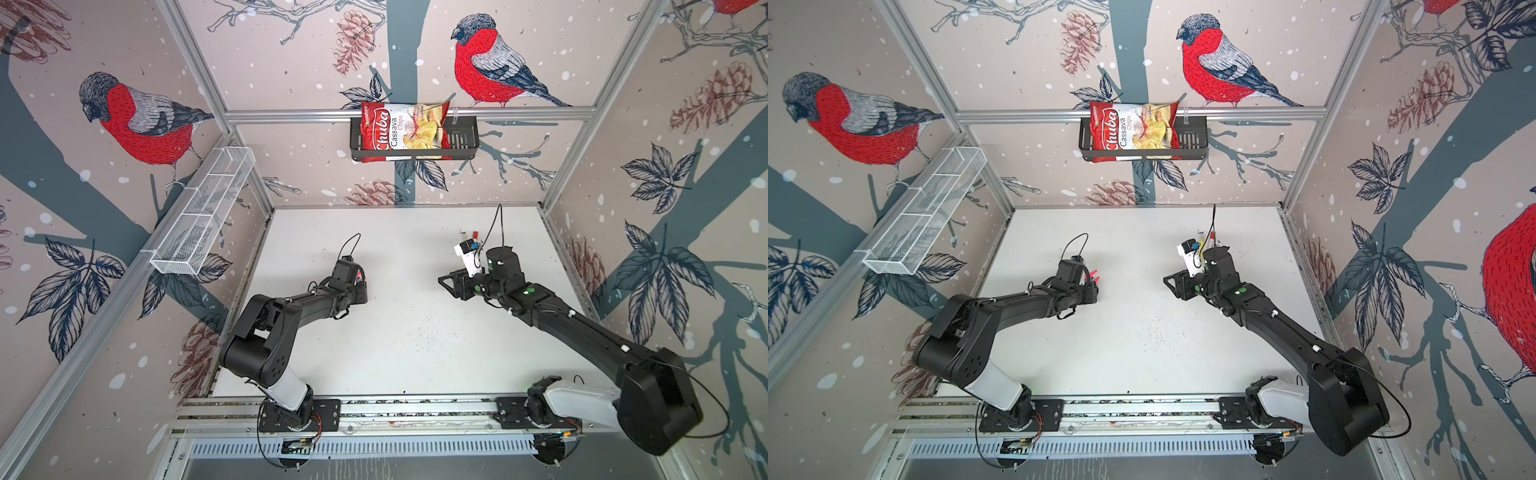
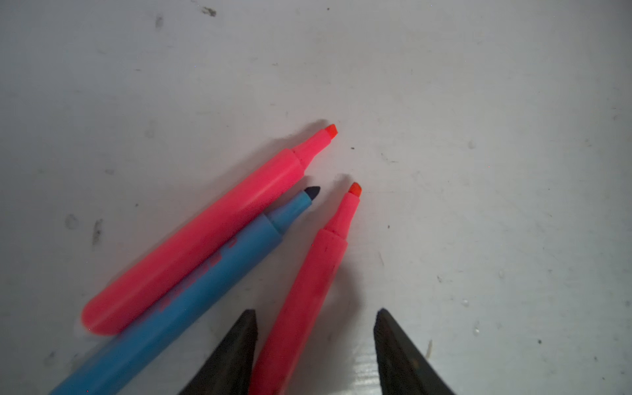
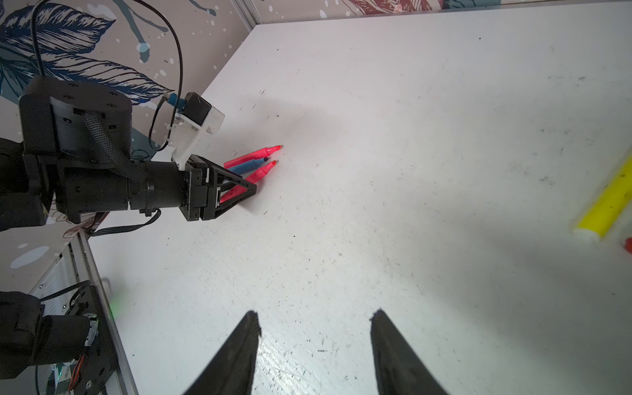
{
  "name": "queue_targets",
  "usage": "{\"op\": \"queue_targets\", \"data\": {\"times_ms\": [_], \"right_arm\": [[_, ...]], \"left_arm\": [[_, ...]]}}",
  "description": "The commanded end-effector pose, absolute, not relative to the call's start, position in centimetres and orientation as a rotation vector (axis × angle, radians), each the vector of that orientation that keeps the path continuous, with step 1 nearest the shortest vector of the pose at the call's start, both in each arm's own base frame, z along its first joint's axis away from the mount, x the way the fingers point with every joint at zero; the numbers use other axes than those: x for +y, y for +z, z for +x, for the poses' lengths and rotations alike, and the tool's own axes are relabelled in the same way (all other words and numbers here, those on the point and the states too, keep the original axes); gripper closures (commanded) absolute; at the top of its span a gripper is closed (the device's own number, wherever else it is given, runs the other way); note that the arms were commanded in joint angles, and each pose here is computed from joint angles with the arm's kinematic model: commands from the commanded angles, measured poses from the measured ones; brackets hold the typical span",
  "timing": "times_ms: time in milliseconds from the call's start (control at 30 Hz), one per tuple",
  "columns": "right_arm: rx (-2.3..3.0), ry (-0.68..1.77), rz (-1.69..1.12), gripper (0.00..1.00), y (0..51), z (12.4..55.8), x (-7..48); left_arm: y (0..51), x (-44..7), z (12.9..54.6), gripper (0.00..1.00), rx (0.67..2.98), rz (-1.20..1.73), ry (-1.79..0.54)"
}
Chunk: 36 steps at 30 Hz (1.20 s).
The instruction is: Insert the pens into the pen caps
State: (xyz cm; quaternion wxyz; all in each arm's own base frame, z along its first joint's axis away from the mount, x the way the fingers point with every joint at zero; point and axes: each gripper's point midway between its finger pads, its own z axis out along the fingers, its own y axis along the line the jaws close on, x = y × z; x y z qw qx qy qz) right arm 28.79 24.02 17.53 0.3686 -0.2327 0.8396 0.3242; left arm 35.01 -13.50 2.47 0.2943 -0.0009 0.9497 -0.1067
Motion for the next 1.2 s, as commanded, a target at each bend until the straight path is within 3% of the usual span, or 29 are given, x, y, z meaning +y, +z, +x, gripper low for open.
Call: {"op": "queue_targets", "data": {"times_ms": [0,467,633,933,1167], "right_arm": [[2.117,0.849,-0.574,0.46,18.3,29.1,24.2],[2.113,0.805,-0.486,0.46,18.3,29.4,22.7],[2.101,0.899,-0.514,0.43,18.1,28.5,23.5],[2.089,1.228,-0.632,0.41,16.2,25.2,28.5],[2.008,1.369,-0.722,0.38,17.8,23.6,31.5]], "left_arm": [[1.9,-14.7,33.9,0.50,2.561,0.058,-0.326],[0.5,-16.7,31.5,0.87,2.617,0.167,-0.323],[3.1,-18.4,31.6,0.88,2.508,0.199,-0.422],[11.5,-22.7,28.8,0.87,2.087,0.297,-0.824],[13.9,-22.8,27.6,0.87,1.989,0.290,-0.882]]}}
